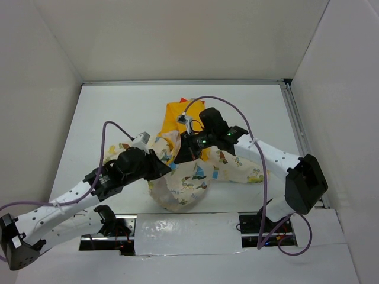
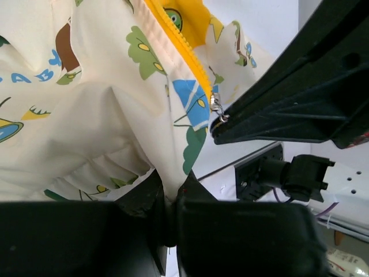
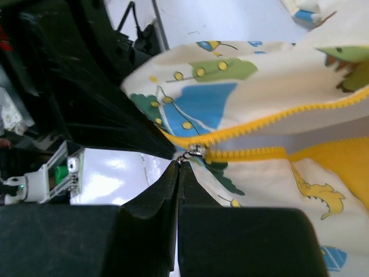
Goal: Zip up the jacket
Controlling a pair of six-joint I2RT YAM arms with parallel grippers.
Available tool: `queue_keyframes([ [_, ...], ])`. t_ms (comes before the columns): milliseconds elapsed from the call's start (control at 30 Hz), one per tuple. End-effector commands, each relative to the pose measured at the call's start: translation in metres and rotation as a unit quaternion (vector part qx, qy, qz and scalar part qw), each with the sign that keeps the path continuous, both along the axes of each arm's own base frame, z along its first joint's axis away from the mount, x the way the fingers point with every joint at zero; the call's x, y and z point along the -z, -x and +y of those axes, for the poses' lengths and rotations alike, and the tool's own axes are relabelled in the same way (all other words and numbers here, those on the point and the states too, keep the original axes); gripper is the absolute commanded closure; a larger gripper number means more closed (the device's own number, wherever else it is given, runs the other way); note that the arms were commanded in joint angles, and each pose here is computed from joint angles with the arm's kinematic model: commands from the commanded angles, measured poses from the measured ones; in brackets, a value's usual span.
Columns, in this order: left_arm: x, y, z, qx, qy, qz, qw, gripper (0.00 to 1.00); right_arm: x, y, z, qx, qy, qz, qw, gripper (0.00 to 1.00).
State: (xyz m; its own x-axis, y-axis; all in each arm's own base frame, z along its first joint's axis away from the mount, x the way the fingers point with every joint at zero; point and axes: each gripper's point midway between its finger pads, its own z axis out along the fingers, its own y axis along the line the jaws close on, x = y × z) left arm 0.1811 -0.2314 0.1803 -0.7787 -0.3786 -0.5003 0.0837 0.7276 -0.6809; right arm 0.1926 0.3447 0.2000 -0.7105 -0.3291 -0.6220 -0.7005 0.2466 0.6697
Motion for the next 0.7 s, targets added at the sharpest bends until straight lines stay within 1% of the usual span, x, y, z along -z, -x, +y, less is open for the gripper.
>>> queue_keyframes([
  [0, -0.029, -0.010, 0.001, -0.019, 0.033, -0.054, 0.998, 1.00, -0.012, -0.005, -0.003, 0.014, 0.008, -0.046, 0.999, 1.00],
  [67, -0.037, -0.006, 0.007, -0.029, 0.035, -0.042, 0.998, 1.00, -0.016, -0.020, -0.006, 0.033, 0.031, -0.079, 0.996, 1.00],
  [100, -0.032, 0.002, 0.015, -0.029, 0.020, -0.026, 0.999, 1.00, 0.000, -0.031, -0.020, 0.062, 0.088, -0.097, 0.989, 1.00],
  [133, -0.033, 0.006, 0.019, -0.031, 0.022, -0.018, 0.999, 1.00, 0.001, -0.042, -0.024, 0.078, 0.113, -0.117, 0.984, 1.00],
  [167, -0.029, 0.017, 0.028, -0.032, 0.017, -0.001, 0.999, 1.00, 0.011, -0.053, -0.037, 0.110, 0.157, -0.129, 0.973, 1.00],
  [267, -0.015, 0.032, 0.037, -0.036, 0.019, 0.031, 0.999, 1.00, 0.025, -0.066, -0.047, 0.125, 0.204, -0.127, 0.963, 1.00],
  [300, -0.014, 0.040, 0.039, -0.025, 0.026, 0.034, 0.999, 1.00, 0.035, -0.075, -0.054, 0.144, 0.237, -0.132, 0.952, 1.00],
  [333, -0.006, 0.045, 0.041, -0.020, 0.024, 0.043, 0.999, 1.00, 0.035, -0.081, -0.055, 0.155, 0.248, -0.139, 0.946, 1.00],
  [367, -0.005, 0.054, 0.038, 0.003, 0.032, 0.048, 0.998, 1.00, 0.039, -0.084, -0.058, 0.160, 0.261, -0.140, 0.941, 1.00],
  [400, -0.002, 0.059, 0.037, 0.014, 0.035, 0.053, 0.998, 1.00, 0.049, -0.093, -0.062, 0.174, 0.284, -0.142, 0.932, 1.00],
  [433, 0.006, 0.061, 0.037, 0.018, 0.031, 0.061, 0.998, 1.00, 0.048, -0.100, -0.060, 0.186, 0.288, -0.144, 0.928, 1.00],
  [467, 0.007, 0.070, 0.032, 0.047, 0.040, 0.068, 0.996, 1.00, 0.053, -0.104, -0.061, 0.191, 0.301, -0.143, 0.923, 1.00],
  [500, 0.010, 0.073, 0.029, 0.058, 0.040, 0.071, 0.995, 1.00, 0.059, -0.111, -0.055, 0.196, 0.313, -0.144, 0.918, 1.00],
  [600, 0.021, 0.078, 0.026, 0.069, 0.033, 0.097, 0.992, 1.00, 0.074, -0.133, -0.053, 0.223, 0.346, -0.151, 0.899, 1.00],
  [667, 0.026, 0.079, 0.027, 0.066, 0.025, 0.107, 0.992, 1.00, 0.090, -0.154, -0.066, 0.267, 0.387, -0.155, 0.869, 1.00],
])
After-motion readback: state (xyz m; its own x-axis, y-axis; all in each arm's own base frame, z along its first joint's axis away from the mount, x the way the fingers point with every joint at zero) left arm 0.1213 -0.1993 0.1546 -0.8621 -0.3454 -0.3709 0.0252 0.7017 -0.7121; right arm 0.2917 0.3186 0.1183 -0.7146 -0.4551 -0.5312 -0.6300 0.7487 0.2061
